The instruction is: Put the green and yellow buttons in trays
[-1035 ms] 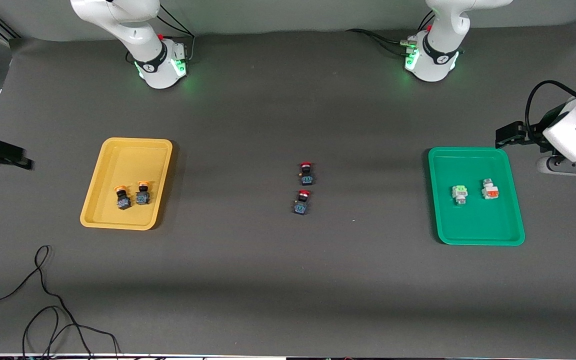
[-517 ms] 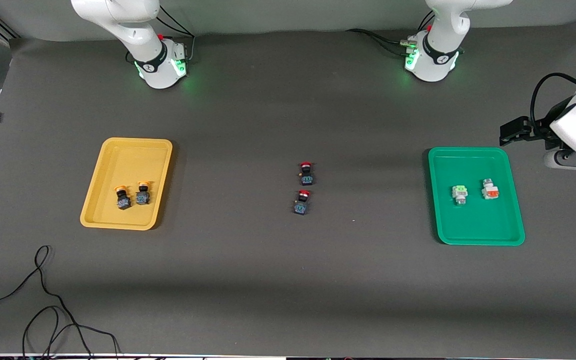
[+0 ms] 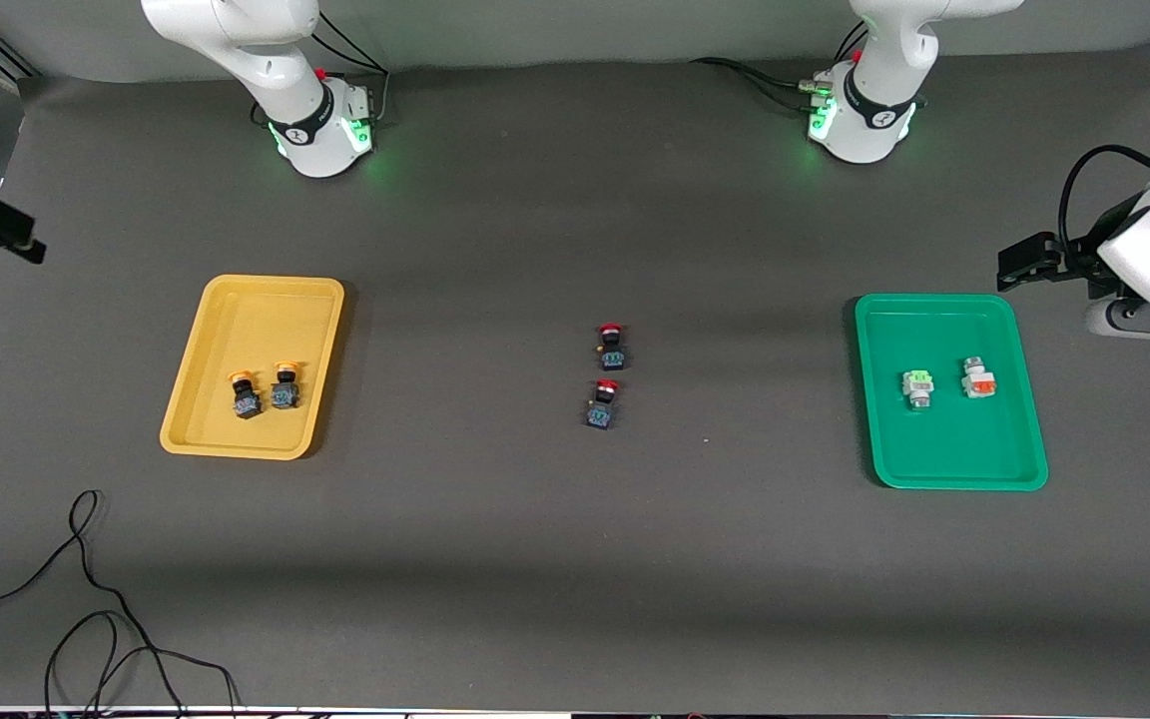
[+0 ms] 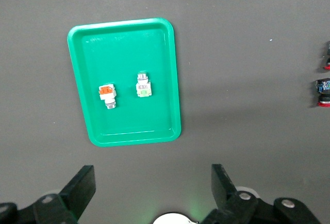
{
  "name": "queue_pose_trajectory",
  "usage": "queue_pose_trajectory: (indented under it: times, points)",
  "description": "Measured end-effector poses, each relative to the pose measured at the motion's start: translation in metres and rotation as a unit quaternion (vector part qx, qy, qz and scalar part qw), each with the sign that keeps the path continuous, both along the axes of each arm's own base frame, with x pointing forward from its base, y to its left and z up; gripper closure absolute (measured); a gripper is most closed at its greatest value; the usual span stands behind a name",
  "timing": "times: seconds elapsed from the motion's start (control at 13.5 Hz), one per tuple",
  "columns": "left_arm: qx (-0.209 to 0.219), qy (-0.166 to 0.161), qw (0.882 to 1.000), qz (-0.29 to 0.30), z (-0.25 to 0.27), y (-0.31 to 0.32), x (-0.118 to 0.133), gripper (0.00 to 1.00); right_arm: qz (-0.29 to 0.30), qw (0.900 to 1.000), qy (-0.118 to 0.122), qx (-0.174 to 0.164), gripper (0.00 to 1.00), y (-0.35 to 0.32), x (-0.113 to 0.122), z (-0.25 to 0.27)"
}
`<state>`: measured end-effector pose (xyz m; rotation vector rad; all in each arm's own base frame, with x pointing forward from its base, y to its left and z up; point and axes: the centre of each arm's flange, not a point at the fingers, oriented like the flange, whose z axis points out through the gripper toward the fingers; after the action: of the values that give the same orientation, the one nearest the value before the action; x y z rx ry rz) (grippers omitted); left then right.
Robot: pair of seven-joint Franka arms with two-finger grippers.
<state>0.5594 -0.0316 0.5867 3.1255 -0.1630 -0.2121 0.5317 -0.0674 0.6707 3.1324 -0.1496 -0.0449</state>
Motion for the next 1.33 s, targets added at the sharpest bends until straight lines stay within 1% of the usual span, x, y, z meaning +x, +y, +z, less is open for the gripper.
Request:
queue_pose_trajectory:
  times: [0.07,0.15,0.74,0.81,1.03,1.11,1.33]
  points:
    - [0.000,0.000,1.000,0.000,0.000,0.000,0.000,0.00,-0.019,1.000,-0.005,0.015,0.00,-0.019,-0.002,0.001]
    - [0.000,0.000,1.000,0.000,0.000,0.000,0.000,0.00,-0.031,0.999,-0.008,0.022,0.00,-0.031,-0.004,0.002]
    - [0.000,0.000,1.000,0.000,0.000,0.000,0.000,0.00,-0.027,0.999,-0.010,0.026,0.00,-0.026,-0.004,0.004]
    - [0.000,0.000,1.000,0.000,0.000,0.000,0.000,0.00,-0.024,0.999,-0.005,0.026,0.00,-0.023,-0.004,0.003]
    - [0.000,0.000,1.000,0.000,0.000,0.000,0.000,0.00,0.008,0.999,0.041,0.030,0.00,0.012,-0.007,-0.011]
    - [0.000,0.000,1.000,0.000,0.000,0.000,0.000,0.00,0.015,0.998,0.046,0.029,0.00,0.019,-0.006,-0.014]
    - [0.000,0.000,1.000,-0.001,0.000,-0.001,0.000,0.00,0.018,0.998,0.048,0.024,0.00,0.020,-0.006,-0.015]
